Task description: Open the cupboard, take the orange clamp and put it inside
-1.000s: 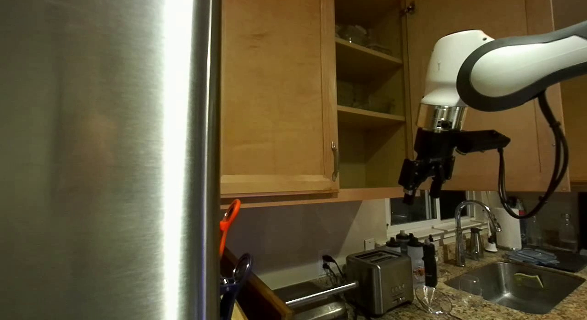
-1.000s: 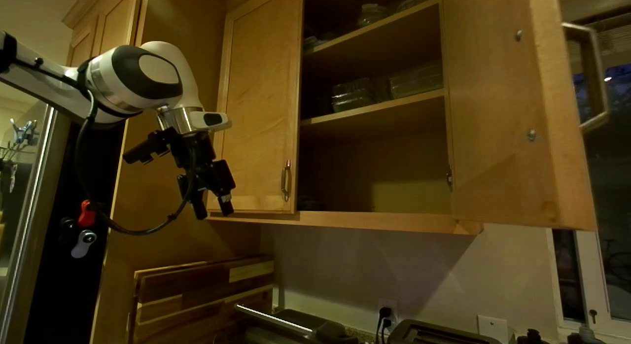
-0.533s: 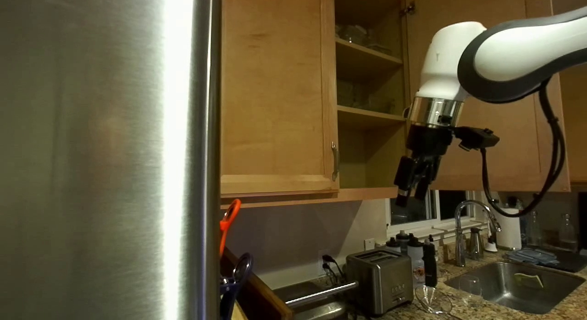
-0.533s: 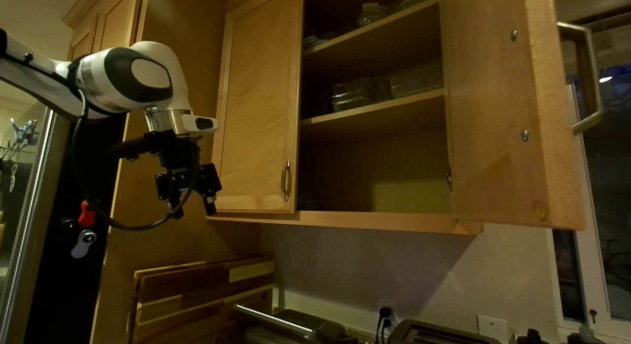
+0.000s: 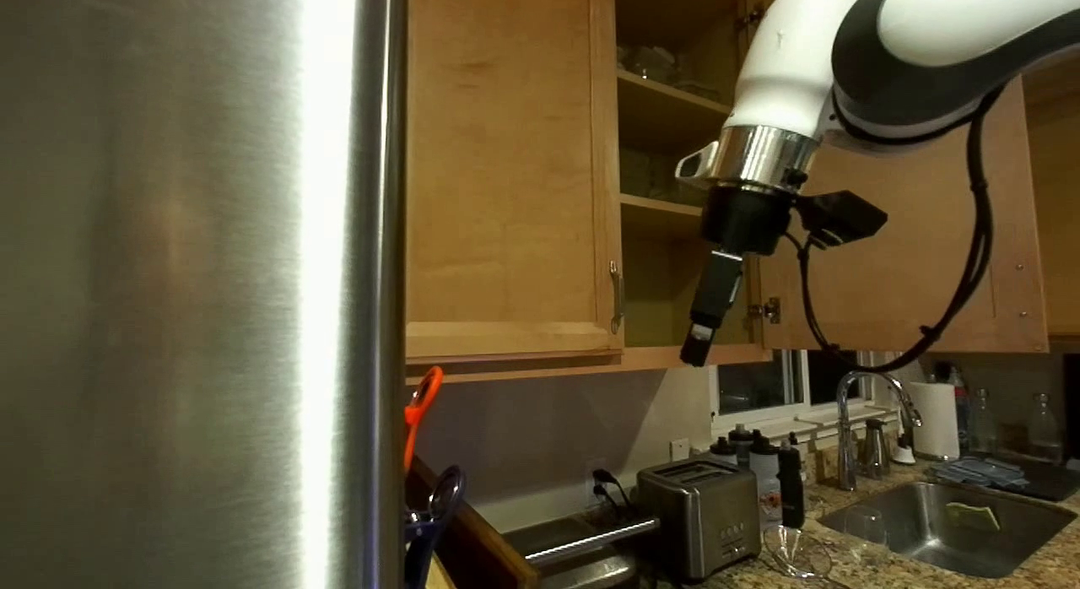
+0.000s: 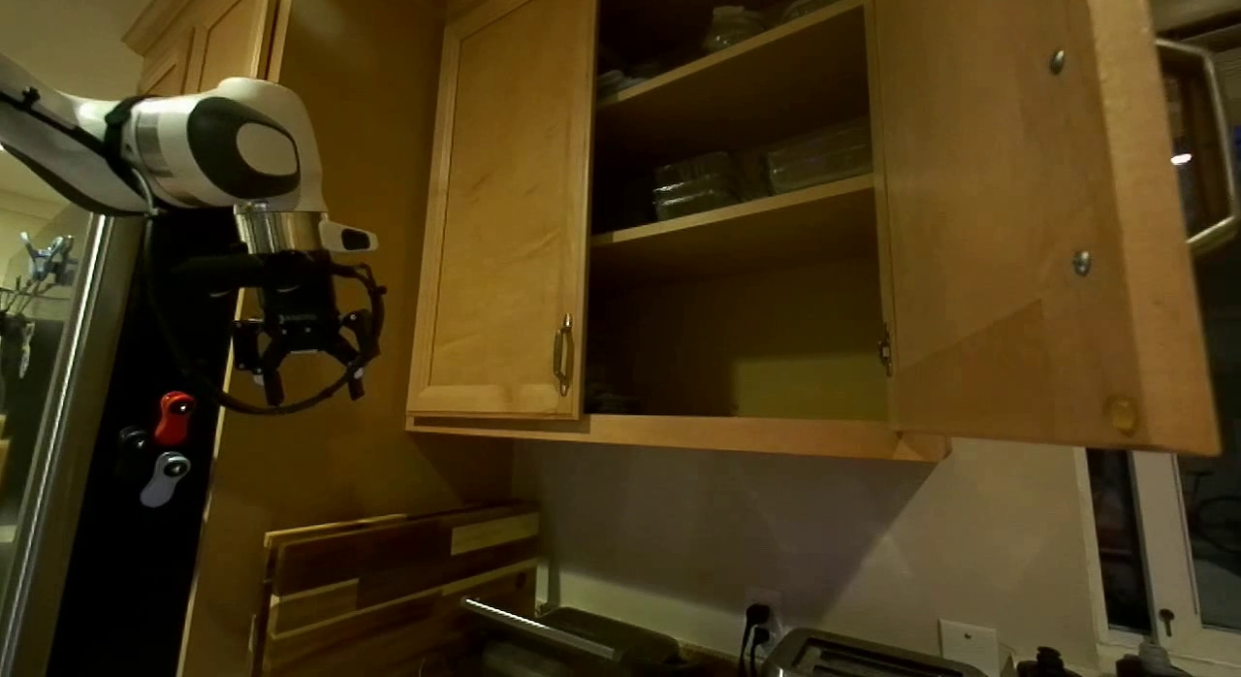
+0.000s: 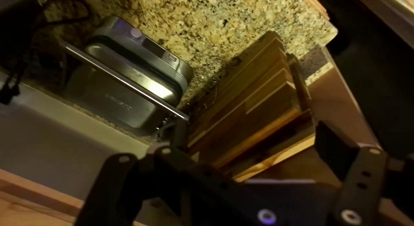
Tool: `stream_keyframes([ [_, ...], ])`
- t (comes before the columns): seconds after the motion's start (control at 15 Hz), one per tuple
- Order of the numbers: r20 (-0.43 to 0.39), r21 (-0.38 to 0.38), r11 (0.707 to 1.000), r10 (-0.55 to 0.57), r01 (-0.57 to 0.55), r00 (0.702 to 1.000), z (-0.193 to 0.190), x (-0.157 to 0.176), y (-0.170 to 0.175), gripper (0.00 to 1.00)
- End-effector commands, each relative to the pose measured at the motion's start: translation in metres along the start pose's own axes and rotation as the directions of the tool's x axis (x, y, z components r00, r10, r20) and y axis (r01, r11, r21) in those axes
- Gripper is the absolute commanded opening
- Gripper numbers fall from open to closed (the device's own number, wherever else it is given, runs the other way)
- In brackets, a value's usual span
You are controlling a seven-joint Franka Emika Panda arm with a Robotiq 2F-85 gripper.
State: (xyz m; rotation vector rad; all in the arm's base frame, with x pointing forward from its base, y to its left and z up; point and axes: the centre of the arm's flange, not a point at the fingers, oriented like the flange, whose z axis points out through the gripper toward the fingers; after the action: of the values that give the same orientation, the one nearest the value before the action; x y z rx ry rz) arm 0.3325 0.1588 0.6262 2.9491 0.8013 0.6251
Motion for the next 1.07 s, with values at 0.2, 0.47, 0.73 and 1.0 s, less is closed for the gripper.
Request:
stream_keyframes([
  [0.2,-0.008,0.158,0.934,-0.323,0.32,0.946,0.017,0.07,-0.068,1.0],
  [0.47,-0.006,0.191,0.845,-0.507,0.499,0.862,0.017,0.072,-0.077,1.0],
  [0.73,-0.008,0.185,0.859,-0.484,0.477,0.875,0.026,0.073,-0.082,1.0],
  [1.0,-0.059,0.203,0.789,-0.581,0.58,0.812,0.024,0.076,-0.095,1.0],
])
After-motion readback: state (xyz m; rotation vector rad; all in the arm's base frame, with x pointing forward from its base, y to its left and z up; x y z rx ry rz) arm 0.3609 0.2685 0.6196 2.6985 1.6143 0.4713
